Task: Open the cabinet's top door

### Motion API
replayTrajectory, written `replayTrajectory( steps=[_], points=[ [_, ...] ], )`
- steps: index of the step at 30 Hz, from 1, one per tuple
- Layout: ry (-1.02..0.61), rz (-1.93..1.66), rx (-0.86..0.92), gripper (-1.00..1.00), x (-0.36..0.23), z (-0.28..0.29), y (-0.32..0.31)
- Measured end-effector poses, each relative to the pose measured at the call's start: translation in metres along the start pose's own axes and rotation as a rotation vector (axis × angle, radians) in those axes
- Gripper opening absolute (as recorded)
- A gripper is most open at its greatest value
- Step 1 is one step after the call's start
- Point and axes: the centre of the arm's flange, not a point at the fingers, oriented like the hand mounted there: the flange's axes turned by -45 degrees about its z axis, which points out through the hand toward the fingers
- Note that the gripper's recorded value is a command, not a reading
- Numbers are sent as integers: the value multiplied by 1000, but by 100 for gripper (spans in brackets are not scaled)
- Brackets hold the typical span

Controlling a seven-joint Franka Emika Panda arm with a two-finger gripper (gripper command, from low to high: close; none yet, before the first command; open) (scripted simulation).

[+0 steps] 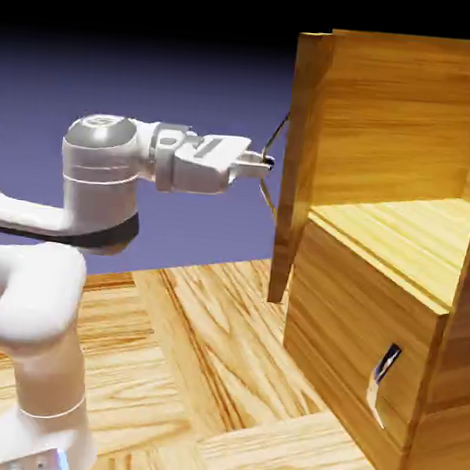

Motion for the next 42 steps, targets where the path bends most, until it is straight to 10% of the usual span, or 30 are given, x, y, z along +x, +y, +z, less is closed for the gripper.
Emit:
replayTrajectory(
  steps=[42],
  points=[
    [-1, 1, -849, -100, 0, -238, -240]
  ],
)
